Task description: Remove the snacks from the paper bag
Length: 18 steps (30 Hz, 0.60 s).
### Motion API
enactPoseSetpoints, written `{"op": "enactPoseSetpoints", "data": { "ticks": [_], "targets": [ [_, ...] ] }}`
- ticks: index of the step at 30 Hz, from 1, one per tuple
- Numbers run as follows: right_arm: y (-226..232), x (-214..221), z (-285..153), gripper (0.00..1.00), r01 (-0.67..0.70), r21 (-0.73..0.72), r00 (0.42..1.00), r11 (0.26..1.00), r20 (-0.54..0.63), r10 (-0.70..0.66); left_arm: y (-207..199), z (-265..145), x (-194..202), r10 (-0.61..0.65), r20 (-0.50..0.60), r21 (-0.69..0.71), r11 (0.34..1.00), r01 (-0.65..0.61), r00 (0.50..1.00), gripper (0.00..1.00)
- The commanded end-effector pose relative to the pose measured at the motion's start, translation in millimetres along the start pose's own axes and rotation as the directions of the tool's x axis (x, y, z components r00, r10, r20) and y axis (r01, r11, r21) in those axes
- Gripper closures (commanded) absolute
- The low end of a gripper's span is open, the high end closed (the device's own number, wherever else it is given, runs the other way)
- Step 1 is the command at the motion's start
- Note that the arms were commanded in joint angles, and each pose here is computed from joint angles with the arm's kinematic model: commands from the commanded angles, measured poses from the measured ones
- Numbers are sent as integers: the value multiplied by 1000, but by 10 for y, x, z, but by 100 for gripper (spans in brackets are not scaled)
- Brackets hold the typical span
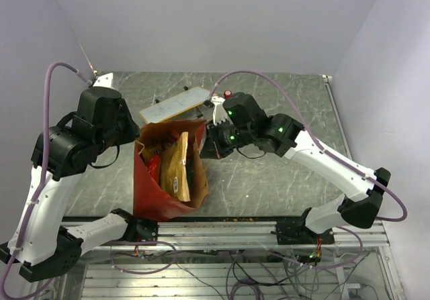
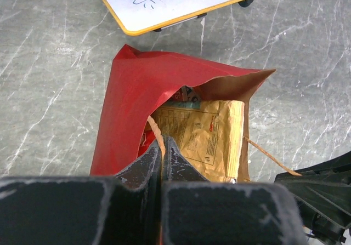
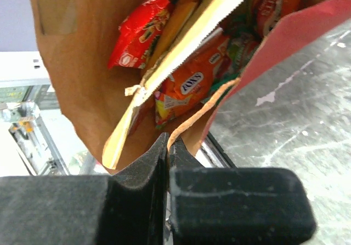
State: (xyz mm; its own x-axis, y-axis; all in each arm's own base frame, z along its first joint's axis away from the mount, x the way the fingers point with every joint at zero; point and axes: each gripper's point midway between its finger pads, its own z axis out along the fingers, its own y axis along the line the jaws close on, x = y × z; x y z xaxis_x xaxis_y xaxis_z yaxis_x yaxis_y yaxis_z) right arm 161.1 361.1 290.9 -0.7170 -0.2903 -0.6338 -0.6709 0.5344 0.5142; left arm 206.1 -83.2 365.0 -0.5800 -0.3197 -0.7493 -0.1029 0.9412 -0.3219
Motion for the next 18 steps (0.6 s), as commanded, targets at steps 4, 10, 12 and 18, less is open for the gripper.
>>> {"op": "enactPoseSetpoints", "data": {
  "ticks": [4,10,12,18],
  "targets": [
    [77,-475,-407,100,69,92,987,993,141,-82,-105,-59,-301,-63,125,46,997,58,990,93],
    [-1,-461,-266,100,48,118,991,992,115,-62,-138,51,-183,-65,81,51,997,61,995,93],
    [-27,-443,-258,100,39,130,993,991,107,-53,-146,63,-158,-72,74,58,996,68,995,93],
    [-154,-433,-334,96,34,216,995,976,85,-54,-134,113,-71,-70,49,54,996,68,996,93]
  ]
}}
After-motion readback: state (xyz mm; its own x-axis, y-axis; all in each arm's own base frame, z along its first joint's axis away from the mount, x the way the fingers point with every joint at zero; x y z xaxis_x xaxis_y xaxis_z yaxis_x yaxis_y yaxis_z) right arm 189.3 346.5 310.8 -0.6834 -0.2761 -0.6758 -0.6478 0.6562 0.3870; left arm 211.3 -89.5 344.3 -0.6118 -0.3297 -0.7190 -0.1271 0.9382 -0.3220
